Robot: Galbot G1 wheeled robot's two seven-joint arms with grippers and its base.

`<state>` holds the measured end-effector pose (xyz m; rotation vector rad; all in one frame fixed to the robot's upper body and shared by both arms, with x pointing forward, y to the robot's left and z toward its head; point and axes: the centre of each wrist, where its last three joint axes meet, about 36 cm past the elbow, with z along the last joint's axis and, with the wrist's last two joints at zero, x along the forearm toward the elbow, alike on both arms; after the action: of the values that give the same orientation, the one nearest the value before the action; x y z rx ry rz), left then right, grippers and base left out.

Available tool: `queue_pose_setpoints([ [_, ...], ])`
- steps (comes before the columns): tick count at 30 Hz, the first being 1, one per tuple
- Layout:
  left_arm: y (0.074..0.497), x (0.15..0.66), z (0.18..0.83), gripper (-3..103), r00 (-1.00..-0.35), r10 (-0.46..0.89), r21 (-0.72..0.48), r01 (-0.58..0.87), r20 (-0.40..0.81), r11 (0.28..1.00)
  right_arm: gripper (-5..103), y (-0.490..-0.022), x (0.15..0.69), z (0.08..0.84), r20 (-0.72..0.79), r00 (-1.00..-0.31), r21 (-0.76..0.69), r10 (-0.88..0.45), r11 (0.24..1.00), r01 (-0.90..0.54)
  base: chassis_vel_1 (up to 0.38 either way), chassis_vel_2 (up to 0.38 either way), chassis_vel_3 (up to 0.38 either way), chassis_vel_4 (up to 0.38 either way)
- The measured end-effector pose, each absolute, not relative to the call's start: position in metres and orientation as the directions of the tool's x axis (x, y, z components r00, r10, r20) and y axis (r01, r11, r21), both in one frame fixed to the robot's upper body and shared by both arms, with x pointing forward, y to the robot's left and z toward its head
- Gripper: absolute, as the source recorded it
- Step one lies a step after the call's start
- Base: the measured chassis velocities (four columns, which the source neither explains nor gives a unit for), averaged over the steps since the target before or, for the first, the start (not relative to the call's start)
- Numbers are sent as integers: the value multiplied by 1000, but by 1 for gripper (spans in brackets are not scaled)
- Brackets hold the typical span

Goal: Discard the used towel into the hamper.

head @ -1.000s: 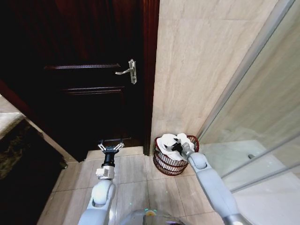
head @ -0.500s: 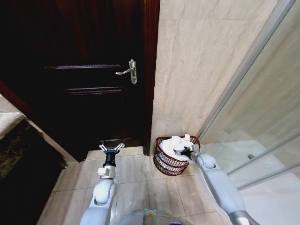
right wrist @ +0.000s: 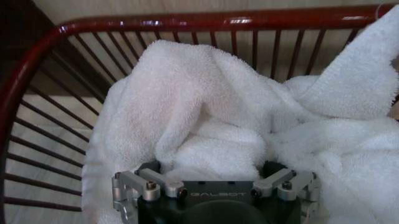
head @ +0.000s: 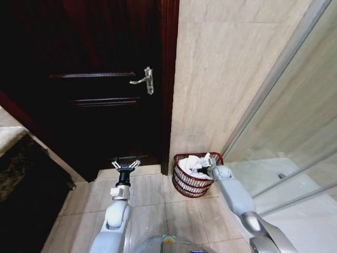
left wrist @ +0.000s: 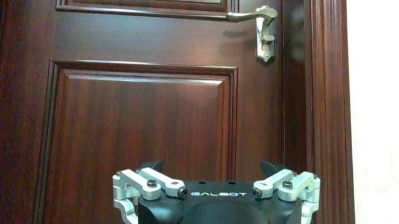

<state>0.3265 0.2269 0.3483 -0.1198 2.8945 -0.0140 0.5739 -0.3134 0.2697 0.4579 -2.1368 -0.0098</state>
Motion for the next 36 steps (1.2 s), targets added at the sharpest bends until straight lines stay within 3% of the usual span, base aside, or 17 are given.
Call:
queue_pose_setpoints([
  [4,226,327,350,100,-965,-84,-22,-82,-247,996,100,-313,574,276,792,-520,158,-318,931,-329,0,0,0,0],
  [11,222,327,353,100,-963,-87,-32,-81,-255,996,100,-324,565,337,705,-636,99,-313,932,-349,0,0,0,0],
  [18,220,328,353,100,-963,-84,-31,-78,-256,996,100,-330,545,370,658,-693,34,-294,931,-363,0,0,0,0],
  [25,221,325,350,100,-965,-84,-24,-80,-248,996,100,-323,564,374,580,-750,40,-317,931,-363,0,0,0,0],
  [29,221,324,350,100,-965,-82,-19,-79,-248,997,100,-310,575,360,572,-753,56,-326,931,-361,0,0,0,0],
  [36,226,326,360,100,-962,-91,-12,-91,-259,996,100,-291,579,318,658,-689,42,-303,929,-369,0,0,0,0],
])
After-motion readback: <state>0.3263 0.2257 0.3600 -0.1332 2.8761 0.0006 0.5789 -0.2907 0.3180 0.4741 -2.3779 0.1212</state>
